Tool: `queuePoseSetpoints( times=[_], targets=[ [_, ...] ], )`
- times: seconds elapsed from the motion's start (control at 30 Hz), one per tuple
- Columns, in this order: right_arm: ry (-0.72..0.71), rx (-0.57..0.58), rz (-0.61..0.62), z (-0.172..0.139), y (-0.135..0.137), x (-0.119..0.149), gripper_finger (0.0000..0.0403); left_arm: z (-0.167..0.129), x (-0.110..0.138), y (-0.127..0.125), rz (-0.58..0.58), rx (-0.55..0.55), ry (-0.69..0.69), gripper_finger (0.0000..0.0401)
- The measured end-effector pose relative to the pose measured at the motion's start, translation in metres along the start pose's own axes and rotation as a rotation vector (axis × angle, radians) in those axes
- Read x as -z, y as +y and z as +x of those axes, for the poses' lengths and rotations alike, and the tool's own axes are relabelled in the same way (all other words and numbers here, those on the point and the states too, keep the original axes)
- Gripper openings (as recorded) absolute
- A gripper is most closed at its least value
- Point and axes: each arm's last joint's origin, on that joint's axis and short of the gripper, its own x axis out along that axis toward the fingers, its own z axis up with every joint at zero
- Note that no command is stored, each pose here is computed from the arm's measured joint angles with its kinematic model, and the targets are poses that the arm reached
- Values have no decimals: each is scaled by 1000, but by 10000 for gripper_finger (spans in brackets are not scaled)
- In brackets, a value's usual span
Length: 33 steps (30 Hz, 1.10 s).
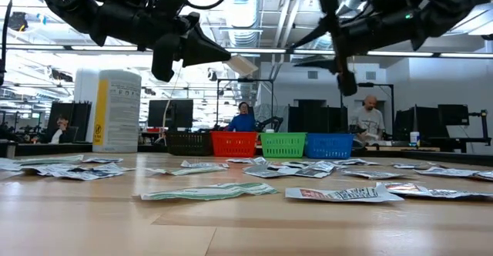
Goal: Pick & Place First Aid Supplies
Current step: Put the bandage pack into the blue bin
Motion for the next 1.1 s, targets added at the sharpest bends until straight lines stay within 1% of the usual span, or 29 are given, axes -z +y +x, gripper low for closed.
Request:
queuePoseSetpoints(
  times=[0.2, 0.37, 0.57, 0.73, 0.97, 1.1],
  targets=[
    [26, 14, 7, 32, 6, 0, 209, 0, 0, 0, -2, 1, 1, 8],
    [57, 2, 10, 55, 15, -1, 228, 0, -1, -1, -1, 4, -3, 7],
    [112, -25, 11, 80, 22, 2, 221, 0, -2, -2, -1, 7, -6, 8],
    [180, -34, 14, 94, 21, 4, 210, 0, -2, -2, -1, 7, -6, 8],
    [196, -32, 16, 98, 18, 0, 188, 0, -1, -2, -1, 7, -5, 11],
    [193, -26, 15, 99, 17, -1, 164, 0, -1, -2, 0, 7, -5, 11]
  ],
)
